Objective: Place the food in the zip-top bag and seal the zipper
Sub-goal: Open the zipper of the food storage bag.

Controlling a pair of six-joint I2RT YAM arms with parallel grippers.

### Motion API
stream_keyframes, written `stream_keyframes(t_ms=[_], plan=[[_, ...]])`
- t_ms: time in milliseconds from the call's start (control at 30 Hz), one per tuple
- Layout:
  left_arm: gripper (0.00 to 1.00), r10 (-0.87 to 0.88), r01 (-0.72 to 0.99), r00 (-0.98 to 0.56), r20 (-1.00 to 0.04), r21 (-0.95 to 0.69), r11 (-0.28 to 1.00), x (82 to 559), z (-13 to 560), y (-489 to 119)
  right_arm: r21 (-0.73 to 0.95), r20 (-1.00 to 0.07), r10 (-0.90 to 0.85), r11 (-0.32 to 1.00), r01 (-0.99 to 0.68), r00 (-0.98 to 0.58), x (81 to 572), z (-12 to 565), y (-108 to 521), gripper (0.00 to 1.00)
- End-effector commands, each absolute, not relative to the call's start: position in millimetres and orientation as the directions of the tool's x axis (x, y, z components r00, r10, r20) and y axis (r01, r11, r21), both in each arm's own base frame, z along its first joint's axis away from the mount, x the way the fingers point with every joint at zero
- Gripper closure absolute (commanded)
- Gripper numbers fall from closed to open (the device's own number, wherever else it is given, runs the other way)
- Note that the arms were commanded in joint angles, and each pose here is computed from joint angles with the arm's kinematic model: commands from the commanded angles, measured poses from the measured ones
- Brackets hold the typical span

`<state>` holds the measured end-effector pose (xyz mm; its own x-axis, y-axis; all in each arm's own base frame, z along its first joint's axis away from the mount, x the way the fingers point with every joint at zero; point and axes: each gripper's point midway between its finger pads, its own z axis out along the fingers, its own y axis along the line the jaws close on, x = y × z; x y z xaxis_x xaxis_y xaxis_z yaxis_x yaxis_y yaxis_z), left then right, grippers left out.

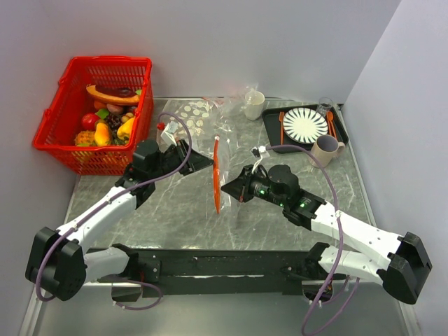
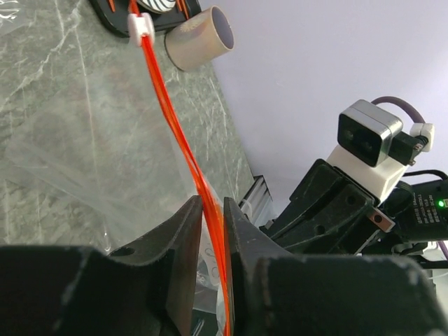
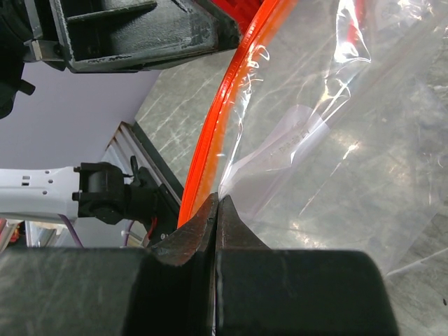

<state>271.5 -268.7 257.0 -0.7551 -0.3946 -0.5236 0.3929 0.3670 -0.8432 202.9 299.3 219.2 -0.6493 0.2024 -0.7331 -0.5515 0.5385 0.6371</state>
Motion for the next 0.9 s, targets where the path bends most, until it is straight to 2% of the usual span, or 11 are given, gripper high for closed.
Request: stream_keyframes(t_ms=[0,267,867], plan=[[0.75,-0.412,0.393,-0.733,-0.541,-0.831,0.393,275,256,-265,0.634,-0.754,0.245,0.516,-0.576,-0.610,204,235,297,1.00],[0.73,-0.421,0.383,-0.715,-0.558,-0.817,0.431,279,255,-261,0.632,-0.755,0.239,0.512,-0.582,-0.611,203,234,298,1.00],[0.70,-0.399,0.373,-0.756,-0.519,-0.842,0.390,280,245,-274,0.636,-0.751,0.229,0.505,-0.584,-0.619,202,230,300,1.00]])
